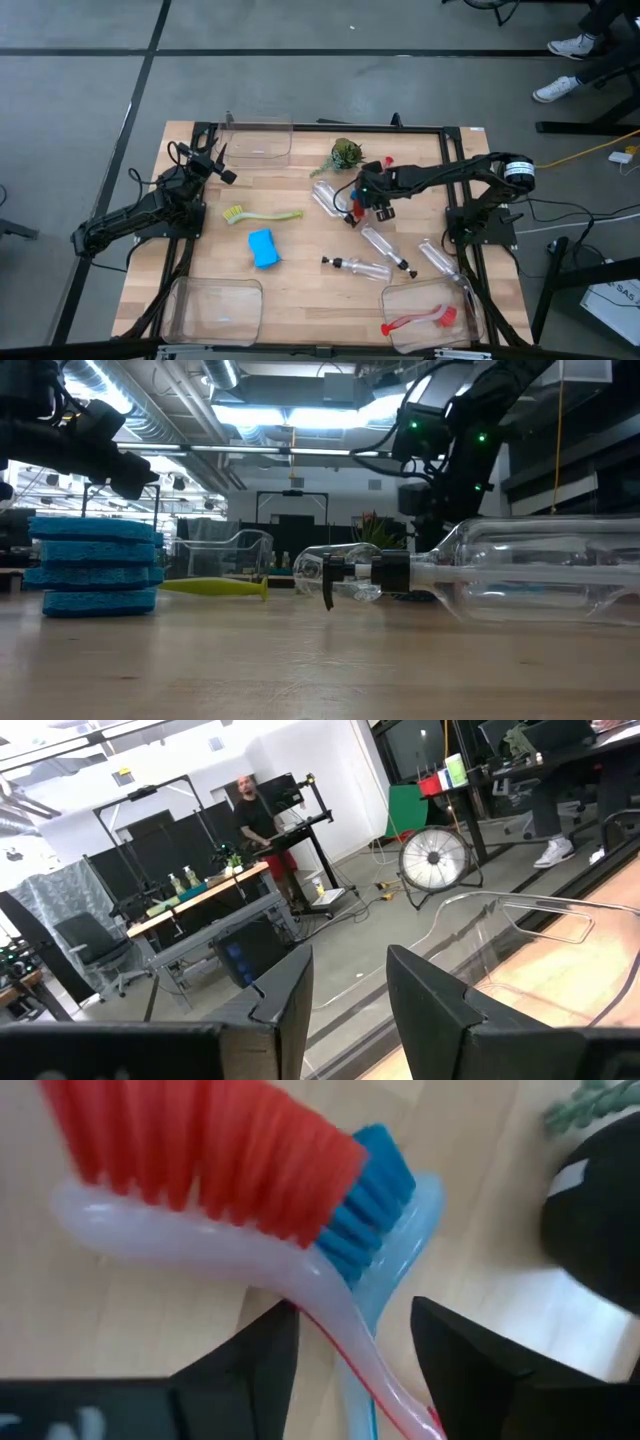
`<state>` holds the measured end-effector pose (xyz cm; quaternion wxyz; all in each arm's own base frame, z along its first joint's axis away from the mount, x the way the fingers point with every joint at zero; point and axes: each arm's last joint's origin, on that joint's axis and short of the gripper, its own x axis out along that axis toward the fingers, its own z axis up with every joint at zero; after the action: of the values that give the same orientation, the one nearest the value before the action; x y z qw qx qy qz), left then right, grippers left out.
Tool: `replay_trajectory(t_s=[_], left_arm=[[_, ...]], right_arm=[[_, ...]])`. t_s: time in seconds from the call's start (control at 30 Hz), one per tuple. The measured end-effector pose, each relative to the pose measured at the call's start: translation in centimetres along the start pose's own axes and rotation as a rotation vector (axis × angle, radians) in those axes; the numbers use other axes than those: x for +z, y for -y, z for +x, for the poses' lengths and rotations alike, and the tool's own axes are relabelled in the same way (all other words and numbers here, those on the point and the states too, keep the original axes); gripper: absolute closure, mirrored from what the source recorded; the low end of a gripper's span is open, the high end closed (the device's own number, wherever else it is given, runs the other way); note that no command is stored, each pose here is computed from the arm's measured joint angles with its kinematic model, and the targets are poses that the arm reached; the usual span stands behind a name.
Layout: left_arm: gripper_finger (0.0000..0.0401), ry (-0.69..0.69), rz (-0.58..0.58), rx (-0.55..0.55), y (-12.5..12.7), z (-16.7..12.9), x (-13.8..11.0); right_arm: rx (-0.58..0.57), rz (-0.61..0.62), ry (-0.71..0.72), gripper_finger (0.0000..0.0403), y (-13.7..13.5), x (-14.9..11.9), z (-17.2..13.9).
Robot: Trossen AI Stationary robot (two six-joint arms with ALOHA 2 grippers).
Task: Pick & Place Kitchen Sink Supplies
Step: Put the red dish brush into the bottom right transparent bin
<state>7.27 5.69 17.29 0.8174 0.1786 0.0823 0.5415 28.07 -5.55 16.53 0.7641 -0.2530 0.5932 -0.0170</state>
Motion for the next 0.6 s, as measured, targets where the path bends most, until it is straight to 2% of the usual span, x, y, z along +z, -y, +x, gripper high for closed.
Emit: replay_trajectory(t_s=[0.3,0.4,0.6], left_arm=[[0.0276,0.0,0.0,0.0,0.0,0.0,0.0],[0.0276,0.0,0.0,0.0,0.0,0.0,-0.01],[0.0276,-0.001,0.001,0.0,0.0,0.0,-0.01]], right_arm=[[0.01,0.0,0.017,0.0338,0.01,0.11,-0.01],[0.014,0.006,0.028,0.0355,0.05,0.19,-0.05],[0.025,0.077,0.035,0.0366,0.31,0.44,-0.48]])
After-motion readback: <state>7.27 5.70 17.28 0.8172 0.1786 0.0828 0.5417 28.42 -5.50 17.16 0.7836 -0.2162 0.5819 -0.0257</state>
